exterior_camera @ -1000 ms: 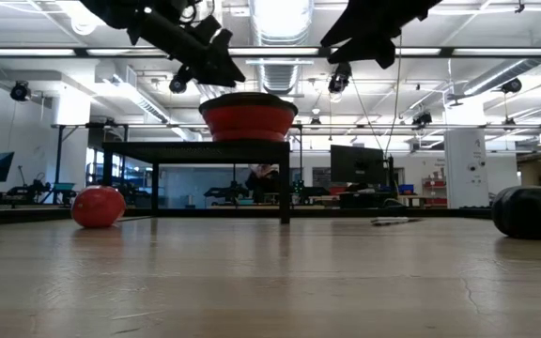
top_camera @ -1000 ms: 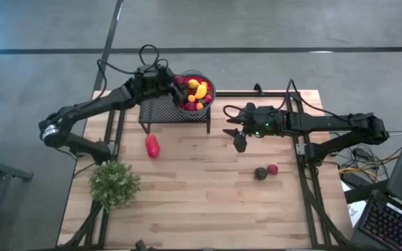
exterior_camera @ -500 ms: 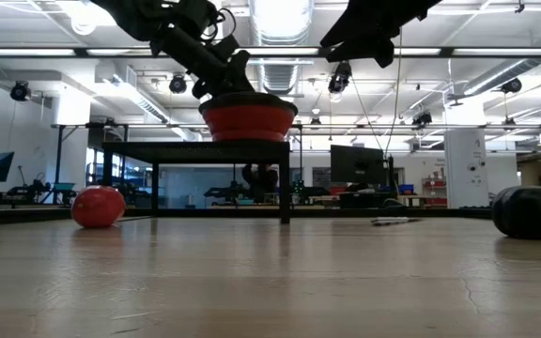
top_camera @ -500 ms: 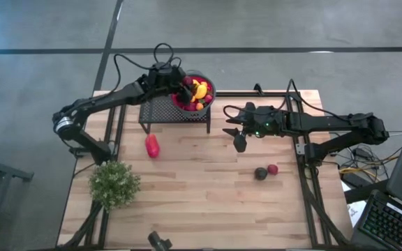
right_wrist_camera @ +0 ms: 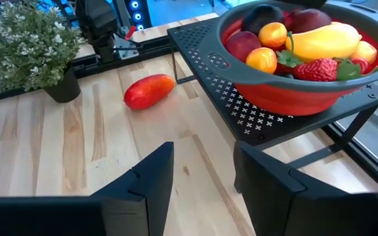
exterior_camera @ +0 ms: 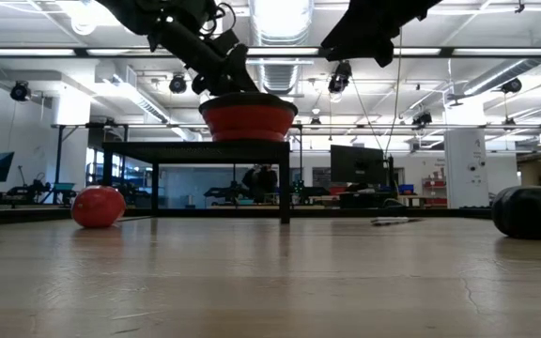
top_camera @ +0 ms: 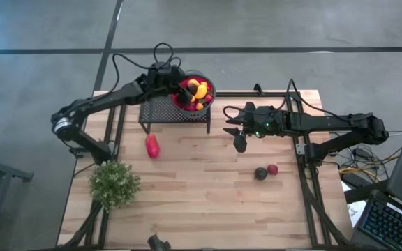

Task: Pick & Place Fruit
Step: Put the black plum into the red gray strainer bowl on the shelf

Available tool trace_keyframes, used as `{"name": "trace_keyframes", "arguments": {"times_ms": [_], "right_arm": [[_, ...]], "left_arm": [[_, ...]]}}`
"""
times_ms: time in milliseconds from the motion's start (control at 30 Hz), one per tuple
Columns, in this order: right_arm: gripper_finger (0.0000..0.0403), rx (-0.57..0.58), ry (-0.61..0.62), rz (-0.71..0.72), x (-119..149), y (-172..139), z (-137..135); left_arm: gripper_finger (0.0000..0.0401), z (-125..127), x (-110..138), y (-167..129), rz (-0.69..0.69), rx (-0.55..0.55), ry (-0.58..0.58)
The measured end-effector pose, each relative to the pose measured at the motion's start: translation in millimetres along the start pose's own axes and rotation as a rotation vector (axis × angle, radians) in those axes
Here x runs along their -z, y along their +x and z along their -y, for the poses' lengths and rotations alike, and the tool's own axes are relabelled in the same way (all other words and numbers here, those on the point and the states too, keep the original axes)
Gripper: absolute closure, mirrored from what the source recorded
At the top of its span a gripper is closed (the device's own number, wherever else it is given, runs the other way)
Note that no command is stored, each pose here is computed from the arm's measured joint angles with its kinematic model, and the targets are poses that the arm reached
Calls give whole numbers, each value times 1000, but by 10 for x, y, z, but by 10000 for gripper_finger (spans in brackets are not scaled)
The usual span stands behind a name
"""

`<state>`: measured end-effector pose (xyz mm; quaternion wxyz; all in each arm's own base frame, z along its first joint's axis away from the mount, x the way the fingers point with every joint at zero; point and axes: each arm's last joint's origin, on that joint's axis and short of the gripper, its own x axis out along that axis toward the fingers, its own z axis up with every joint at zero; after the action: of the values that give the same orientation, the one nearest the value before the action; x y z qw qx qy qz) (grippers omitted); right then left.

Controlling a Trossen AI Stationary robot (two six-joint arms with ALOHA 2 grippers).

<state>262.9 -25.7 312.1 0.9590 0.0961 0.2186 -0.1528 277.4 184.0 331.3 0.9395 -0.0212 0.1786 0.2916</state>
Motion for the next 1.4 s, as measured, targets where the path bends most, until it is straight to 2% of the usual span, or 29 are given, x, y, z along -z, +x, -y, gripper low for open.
{"name": "trace_keyframes", "arguments": {"times_ms": [167, 367, 667, 833, 1033, 1267, 1400], "right_arm": [[261, 0, -1, 1, -1, 0, 0], [280, -2, 3, 7, -6, 0, -2], [310, -9, 5, 37, -34, 0, -9], [322, -8, 16, 15, -13, 0, -9], [324, -34, -46, 19, 25, -38, -179], [314, 76, -139, -23, 183, -143, -419], [320, 40, -143, -51, 260, -207, -550]], "left_arm": [[121, 75, -44, -131, -6, 59, 91], [121, 211, -142, -391, 27, 111, 128], [122, 547, -248, -759, 110, 211, 189], [122, 749, -224, -888, 92, 221, 256], [122, 999, -138, -984, 36, 258, 332], [122, 1156, -55, -1062, -19, 278, 379], [122, 1233, -19, -1107, -38, 291, 403]]}}
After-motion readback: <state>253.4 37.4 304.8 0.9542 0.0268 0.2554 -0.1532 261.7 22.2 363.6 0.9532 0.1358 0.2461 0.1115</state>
